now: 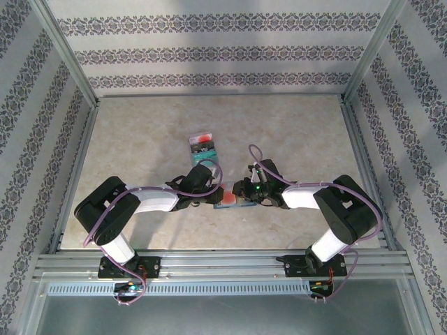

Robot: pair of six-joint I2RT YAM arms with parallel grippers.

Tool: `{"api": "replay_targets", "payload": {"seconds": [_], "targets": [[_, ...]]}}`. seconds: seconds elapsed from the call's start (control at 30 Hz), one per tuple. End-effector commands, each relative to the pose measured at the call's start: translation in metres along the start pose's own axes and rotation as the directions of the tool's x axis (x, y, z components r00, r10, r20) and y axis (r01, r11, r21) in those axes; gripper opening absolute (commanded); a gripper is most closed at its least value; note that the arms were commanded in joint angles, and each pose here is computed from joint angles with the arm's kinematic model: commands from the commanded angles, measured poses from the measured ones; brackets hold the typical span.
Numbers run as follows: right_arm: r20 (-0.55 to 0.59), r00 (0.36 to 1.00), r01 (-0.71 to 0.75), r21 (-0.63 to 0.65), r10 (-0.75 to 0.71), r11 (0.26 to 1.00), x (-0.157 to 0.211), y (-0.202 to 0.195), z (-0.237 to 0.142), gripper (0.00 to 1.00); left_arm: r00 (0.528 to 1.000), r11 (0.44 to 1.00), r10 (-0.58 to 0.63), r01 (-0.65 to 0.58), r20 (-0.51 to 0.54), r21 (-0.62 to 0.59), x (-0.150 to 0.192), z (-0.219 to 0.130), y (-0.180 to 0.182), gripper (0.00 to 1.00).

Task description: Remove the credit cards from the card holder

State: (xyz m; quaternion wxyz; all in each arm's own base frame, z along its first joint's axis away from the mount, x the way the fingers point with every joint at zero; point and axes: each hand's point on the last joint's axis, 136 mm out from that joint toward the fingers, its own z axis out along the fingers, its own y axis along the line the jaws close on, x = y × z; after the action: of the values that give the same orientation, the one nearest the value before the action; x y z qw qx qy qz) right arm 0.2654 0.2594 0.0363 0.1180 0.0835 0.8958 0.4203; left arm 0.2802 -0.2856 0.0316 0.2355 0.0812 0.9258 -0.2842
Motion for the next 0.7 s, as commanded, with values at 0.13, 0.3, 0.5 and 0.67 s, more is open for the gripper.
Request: {"api": "replay_targets", "payload": {"seconds": [0.13, 0.3, 0.5, 0.67], "targets": [[0.015, 0.999, 0.039, -0.139, -0.037, 0.990, -0.0032, 0.0316, -0.0118, 0.19, 0.996, 0.998, -0.015, 0.010, -0.092, -0.055, 0.0201, 0.0074, 0.0167, 0.17], [0.018, 0.999, 0.034, -0.157, -0.031, 0.987, -0.0028, 0.0322, -0.0143, 0.19, 0.996, 0.998, -0.017, 0.011, -0.093, -0.061, 0.0193, 0.0079, 0.0175, 0.16], [0.012, 1.000, 0.021, -0.212, -0.019, 0.977, -0.0042, 0.0381, -0.0105, 0.17, 0.995, 0.998, -0.015, 0.010, -0.100, -0.055, 0.0206, 0.0082, 0.0164, 0.15], [0.002, 1.000, -0.003, -0.259, 0.004, 0.966, -0.0053, 0.0397, -0.0045, 0.13, 0.995, 0.998, -0.017, 0.011, -0.100, -0.058, 0.0210, 0.0073, 0.0167, 0.15]]}}
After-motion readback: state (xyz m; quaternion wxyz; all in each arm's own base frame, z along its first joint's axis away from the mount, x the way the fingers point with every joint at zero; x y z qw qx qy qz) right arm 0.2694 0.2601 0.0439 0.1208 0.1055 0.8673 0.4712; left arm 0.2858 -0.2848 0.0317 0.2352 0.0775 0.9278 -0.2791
